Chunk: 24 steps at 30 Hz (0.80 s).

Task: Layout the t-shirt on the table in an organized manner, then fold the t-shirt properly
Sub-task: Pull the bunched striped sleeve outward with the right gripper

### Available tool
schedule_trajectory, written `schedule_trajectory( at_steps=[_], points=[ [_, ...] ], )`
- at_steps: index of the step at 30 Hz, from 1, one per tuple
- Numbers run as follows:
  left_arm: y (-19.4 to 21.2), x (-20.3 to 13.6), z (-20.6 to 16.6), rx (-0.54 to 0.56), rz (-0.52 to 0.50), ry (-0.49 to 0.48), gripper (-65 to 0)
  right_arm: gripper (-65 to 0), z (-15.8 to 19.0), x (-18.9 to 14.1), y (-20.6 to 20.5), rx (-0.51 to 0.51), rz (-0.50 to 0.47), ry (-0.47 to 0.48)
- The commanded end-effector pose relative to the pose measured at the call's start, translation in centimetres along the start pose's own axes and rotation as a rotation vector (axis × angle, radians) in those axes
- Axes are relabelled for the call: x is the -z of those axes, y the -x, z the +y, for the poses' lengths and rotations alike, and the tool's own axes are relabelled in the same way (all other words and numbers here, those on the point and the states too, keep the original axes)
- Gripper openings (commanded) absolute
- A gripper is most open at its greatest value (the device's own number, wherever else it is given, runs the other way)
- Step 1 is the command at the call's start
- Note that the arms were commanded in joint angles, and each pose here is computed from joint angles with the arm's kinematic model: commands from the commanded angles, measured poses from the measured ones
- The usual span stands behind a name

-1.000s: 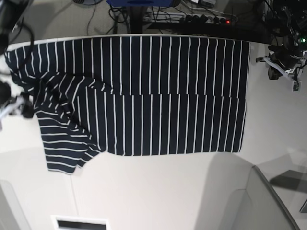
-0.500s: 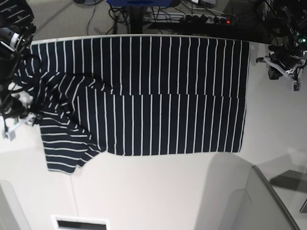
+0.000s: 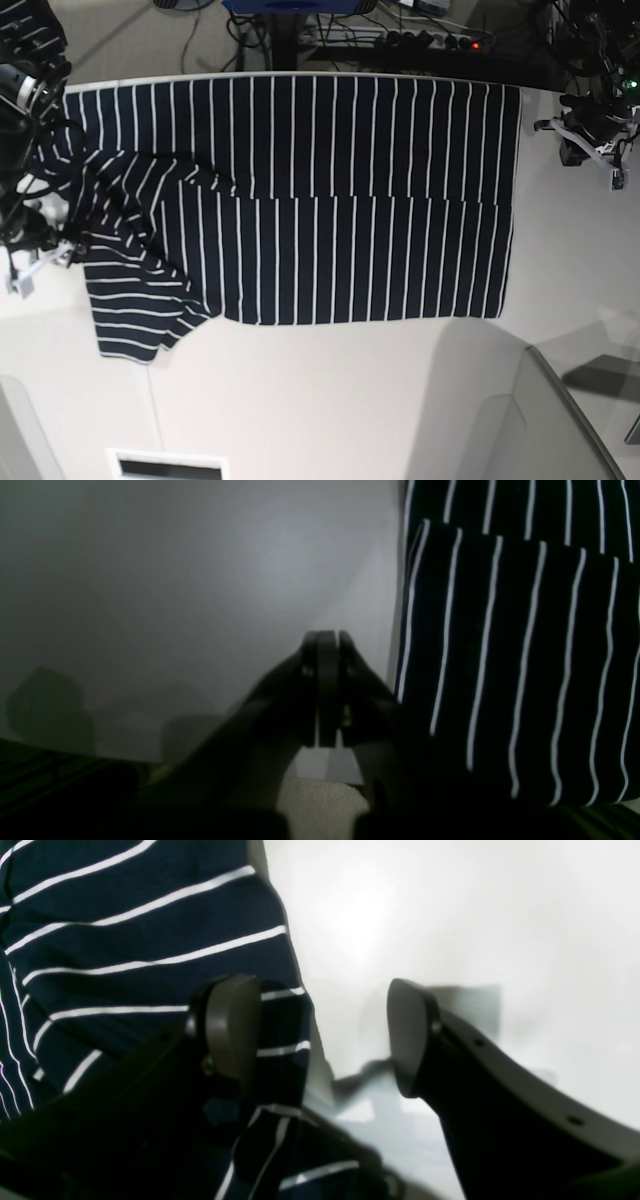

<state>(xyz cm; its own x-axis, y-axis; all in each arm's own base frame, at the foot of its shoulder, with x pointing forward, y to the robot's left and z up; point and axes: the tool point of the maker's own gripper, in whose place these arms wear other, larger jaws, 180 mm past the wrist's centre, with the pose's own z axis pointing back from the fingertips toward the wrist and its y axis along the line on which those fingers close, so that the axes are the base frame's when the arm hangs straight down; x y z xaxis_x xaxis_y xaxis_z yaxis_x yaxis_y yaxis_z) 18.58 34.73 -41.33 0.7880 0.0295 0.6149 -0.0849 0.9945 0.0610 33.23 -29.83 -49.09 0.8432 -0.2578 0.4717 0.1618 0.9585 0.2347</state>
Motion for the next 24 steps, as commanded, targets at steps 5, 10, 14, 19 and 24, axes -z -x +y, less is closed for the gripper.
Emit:
schedule_trajectory(
  at_steps=[5,10,14,19,24],
  points=[
    [-1.3,-0.4,0.6,0.015,-0.038,-0.012,-65.0,-27.3,0.7,0.1,0.4,-0.081,0.074,0.004],
    [-1.3,-0.4,0.7,0.016,-0.037,-0.013,-65.0,-27.3,0.7,0.1,0.9,-0.089,0.099,0.005],
    [-1.3,-0.4,0.6,0.015,-0.038,-0.012,-65.0,-27.5,0.8,0.1,1.4,-0.089,0.129,0.005],
    [-1.3,-0.4,0.6,0.015,-0.038,-0.012,-65.0,-32.1,0.7,0.1,1.4,-0.088,0.129,0.006],
    [-1.3,-0.4,0.6,0.015,-0.038,-0.012,-65.0,-56.4,0.7,0.0,1.2,-0.082,0.123,0.007]
  ],
)
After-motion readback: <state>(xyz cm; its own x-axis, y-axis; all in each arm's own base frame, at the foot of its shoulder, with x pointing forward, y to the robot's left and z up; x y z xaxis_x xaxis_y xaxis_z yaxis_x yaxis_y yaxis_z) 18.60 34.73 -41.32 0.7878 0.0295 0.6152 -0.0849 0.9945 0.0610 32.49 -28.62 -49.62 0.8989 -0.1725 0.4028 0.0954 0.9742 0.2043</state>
